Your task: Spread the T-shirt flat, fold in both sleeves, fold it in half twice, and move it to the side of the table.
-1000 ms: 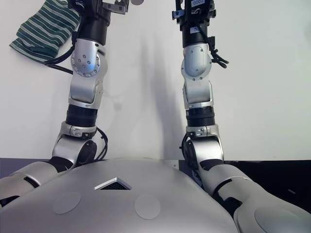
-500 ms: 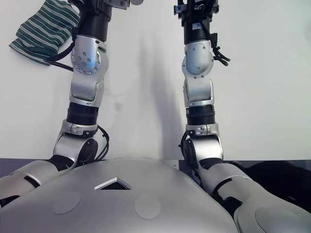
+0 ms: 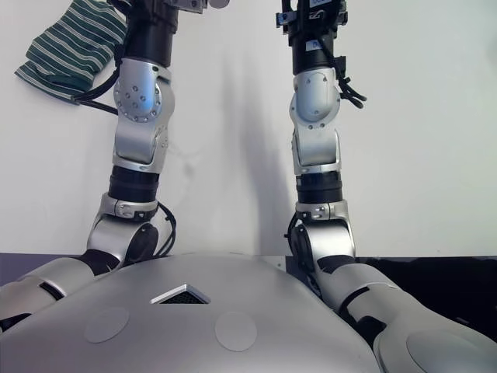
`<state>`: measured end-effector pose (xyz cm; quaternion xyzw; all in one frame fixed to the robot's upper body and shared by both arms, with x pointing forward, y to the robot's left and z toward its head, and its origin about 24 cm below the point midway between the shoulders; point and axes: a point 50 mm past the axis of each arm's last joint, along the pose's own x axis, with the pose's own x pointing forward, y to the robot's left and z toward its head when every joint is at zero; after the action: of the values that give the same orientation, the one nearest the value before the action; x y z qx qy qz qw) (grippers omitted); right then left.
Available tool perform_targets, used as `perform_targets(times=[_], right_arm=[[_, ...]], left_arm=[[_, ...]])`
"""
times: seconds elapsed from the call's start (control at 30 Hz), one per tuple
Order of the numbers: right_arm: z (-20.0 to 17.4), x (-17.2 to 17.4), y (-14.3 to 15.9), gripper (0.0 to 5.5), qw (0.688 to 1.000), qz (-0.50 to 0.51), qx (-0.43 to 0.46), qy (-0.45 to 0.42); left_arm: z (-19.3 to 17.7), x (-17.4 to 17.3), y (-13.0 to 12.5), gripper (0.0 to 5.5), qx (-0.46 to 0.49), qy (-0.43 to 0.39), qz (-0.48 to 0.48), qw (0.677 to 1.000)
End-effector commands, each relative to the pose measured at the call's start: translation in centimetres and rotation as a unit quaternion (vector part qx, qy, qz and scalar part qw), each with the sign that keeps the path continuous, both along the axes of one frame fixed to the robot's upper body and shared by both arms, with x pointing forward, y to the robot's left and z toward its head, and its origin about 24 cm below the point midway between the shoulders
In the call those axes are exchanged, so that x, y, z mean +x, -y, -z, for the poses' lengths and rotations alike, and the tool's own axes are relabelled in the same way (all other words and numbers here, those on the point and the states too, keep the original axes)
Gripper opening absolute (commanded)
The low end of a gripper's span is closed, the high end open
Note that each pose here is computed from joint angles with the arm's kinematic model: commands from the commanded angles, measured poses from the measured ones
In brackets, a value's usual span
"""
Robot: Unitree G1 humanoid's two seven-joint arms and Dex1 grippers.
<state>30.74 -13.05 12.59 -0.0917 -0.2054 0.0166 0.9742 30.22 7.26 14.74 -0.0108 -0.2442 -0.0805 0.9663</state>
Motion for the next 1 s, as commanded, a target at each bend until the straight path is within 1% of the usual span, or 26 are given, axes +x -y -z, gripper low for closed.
perform_targets(times=[0.03, 0.1, 0.17, 0.23, 0.33, 0.4, 0.47, 0.53, 0.6, 0.67, 0.73, 0.87, 1.0], right_arm=[[0.0, -0.2, -0.7, 2.39, 1.000, -0.015, 0.002, -0.001], [-0.6, 0.3, 0.1, 2.39, 1.000, 0.000, 0.004, 0.006], [-0.3, 0.1, -0.2, 2.39, 1.000, -0.010, 0.002, -0.001], [-0.3, 0.1, 0.0, 2.39, 1.000, -0.011, -0.002, -0.003], [-0.9, 0.4, 0.2, 2.39, 1.000, -0.015, -0.010, -0.001], [-0.2, 0.1, 0.1, 2.39, 1.000, -0.017, -0.013, -0.015], [0.2, 0.2, 0.5, 2.39, 0.999, 0.000, -0.019, -0.030], [1.0, 0.6, 1.4, 2.39, 0.998, 0.032, -0.019, -0.056], [1.7, 0.5, 2.0, 2.39, 0.996, 0.052, -0.013, -0.074], [2.1, 0.5, 2.1, 2.39, 0.995, 0.061, 0.006, -0.082], [1.6, 0.9, 2.5, 2.39, 0.994, 0.071, 0.015, -0.078], [1.9, 0.8, 1.9, 2.39, 0.994, 0.075, 0.020, -0.076], [1.2, 1.5, 3.3, 2.39, 0.992, 0.102, 0.012, -0.070]], left_arm=[[-0.1, -0.3, 0.8, 5.39, 0.012, 0.009, 0.020, 1.000], [-0.3, 0.2, 0.4, 5.39, -0.001, 0.007, 0.000, 1.000], [-0.5, 0.2, 0.7, 5.39, 0.004, 0.010, 0.000, 1.000], [0.3, 0.2, 0.6, 5.39, 0.013, -0.011, -0.013, 1.000], [1.2, 0.6, -0.6, 5.39, 0.011, -0.047, -0.067, 0.997], [1.8, 0.6, -0.9, 5.39, 0.015, -0.067, -0.087, 0.994], [3.7, 0.7, -1.6, 5.39, 0.037, -0.124, -0.101, 0.986], [5.0, 0.9, -1.1, 5.39, 0.040, -0.167, -0.082, 0.982], [5.2, 0.8, -0.6, 5.39, 0.038, -0.179, -0.060, 0.981], [5.6, 0.8, -1.5, 5.39, 0.034, -0.192, -0.066, 0.979], [5.8, 1.1, -2.6, 5.39, 0.039, -0.198, -0.090, 0.975], [5.6, 1.3, -3.2, 5.39, 0.069, -0.196, -0.106, 0.972], [5.3, 1.4, -3.4, 5.39, 0.042, -0.197, -0.115, 0.973]])
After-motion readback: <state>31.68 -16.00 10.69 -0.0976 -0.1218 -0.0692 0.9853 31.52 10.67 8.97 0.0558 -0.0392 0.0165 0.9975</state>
